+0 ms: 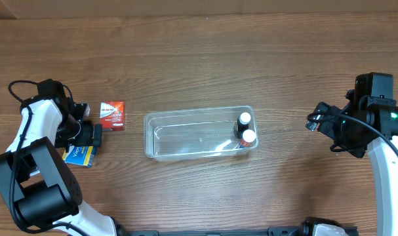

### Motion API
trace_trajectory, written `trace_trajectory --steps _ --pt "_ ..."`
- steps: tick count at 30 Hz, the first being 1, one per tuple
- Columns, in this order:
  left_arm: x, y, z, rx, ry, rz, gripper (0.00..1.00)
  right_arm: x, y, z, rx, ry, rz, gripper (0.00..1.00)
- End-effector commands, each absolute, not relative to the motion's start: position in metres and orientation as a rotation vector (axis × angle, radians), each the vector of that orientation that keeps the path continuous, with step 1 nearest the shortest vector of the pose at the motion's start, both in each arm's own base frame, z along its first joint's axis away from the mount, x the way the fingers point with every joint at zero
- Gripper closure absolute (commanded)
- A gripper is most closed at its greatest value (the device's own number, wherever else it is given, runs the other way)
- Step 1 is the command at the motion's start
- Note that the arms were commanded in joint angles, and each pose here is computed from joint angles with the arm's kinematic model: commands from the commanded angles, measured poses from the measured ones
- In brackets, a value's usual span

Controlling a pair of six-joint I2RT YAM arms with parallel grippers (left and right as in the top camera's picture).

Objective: Pack container
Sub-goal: 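Grasp the blue VapoDrops box with the left gripper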

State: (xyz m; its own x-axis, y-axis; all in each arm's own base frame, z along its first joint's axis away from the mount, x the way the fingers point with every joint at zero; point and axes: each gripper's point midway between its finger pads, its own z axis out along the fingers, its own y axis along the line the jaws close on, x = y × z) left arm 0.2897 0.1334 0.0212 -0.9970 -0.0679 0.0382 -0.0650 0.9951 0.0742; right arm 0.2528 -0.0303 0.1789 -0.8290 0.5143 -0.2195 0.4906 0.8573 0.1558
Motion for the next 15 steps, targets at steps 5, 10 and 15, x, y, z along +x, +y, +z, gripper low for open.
trace_trajectory --steps 5,10,15 --pt "0.291 0.142 0.015 0.129 -3.09 -0.164 0.0 0.253 -0.031 0.179 0.749 2.774 0.132 0.0" --pt "0.29 0.14 0.012 0.129 -3.087 -0.142 0.0 0.253 -0.031 0.179 0.748 2.774 0.131 0.0" --pt "0.287 0.136 0.001 0.125 -3.056 -0.103 0.0 0.252 -0.031 0.179 0.749 2.778 0.131 0.0"
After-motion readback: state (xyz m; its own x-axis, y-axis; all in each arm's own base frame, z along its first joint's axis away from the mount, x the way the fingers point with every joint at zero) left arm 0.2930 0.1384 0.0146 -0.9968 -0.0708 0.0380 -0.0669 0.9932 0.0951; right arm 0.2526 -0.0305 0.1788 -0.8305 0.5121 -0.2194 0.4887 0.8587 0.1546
